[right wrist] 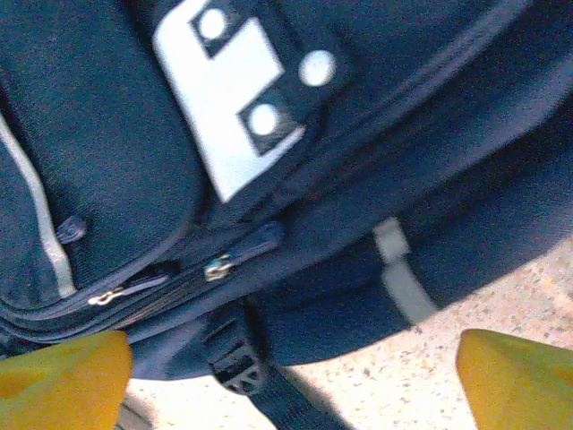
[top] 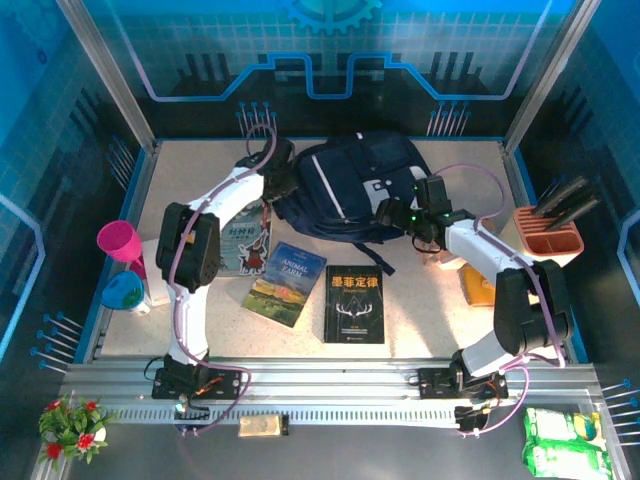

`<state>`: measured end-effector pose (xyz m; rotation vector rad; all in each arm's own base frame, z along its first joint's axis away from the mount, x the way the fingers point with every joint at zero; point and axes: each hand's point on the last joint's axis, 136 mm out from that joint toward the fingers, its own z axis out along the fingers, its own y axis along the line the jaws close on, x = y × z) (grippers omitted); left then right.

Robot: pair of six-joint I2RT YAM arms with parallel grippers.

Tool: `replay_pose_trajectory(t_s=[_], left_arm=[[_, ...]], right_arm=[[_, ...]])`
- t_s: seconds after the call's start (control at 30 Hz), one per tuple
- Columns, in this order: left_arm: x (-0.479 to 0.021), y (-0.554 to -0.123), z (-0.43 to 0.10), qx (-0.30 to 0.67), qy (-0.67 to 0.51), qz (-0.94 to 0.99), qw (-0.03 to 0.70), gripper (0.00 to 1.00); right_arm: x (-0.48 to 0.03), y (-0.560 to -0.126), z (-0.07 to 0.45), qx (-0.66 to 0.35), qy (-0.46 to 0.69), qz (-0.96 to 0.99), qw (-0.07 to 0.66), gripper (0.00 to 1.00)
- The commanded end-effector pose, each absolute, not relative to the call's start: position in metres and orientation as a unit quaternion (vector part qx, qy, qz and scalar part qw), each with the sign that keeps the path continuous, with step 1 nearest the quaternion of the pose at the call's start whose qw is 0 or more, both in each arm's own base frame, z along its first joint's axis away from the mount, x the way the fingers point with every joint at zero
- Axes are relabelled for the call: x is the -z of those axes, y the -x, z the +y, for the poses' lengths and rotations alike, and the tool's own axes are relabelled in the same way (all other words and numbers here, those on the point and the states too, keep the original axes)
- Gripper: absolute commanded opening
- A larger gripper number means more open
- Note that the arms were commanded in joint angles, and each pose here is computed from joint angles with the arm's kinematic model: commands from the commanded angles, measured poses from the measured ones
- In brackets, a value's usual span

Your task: Pack books, pencil case, and school supplies into a backpack

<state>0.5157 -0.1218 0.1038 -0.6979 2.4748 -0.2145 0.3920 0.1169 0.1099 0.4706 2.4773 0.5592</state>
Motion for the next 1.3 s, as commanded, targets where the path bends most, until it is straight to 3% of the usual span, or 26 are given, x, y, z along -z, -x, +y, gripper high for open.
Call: replay_pose_trajectory(t_s=[0.0,0.27,0.73,0.9,1.0,1.07,1.13,1.27], left_arm=[[-0.142,-0.523,-0.118,0.106,0.248,0.909,0.316,0.14],[-0.13,-0.519,-0.125,0.12,0.242,0.916,0.296,0.14],[-0.123,-0.524,-0.146,0.157,0.206,0.927,0.27,0.14],[-0.126,-0.529,-0.156,0.177,0.189,0.929,0.266,0.14],[-0.126,-0.531,-0.158,0.176,0.18,0.932,0.262,0.16],[-0.125,-0.533,-0.157,0.169,0.179,0.934,0.259,0.19],[-0.128,-0.535,-0.157,0.164,0.173,0.935,0.261,0.23],[-0.145,-0.538,-0.147,0.14,0.162,0.934,0.287,0.57]], right_arm=[[-0.106,-0.393,0.121,-0.26,-0.255,0.904,0.225,0.88],[-0.076,-0.382,0.126,-0.285,-0.375,0.865,0.171,0.7],[-0.041,-0.396,0.124,-0.244,-0.414,0.862,0.164,0.63],[-0.034,-0.408,0.121,-0.231,-0.406,0.867,0.174,0.4],[-0.039,-0.419,0.12,-0.232,-0.387,0.872,0.19,0.09],[-0.051,-0.425,0.123,-0.245,-0.37,0.873,0.204,0.0],[-0.067,-0.428,0.126,-0.261,-0.357,0.869,0.222,0.0],[-0.103,-0.427,0.129,-0.29,-0.34,0.859,0.251,0.0]])
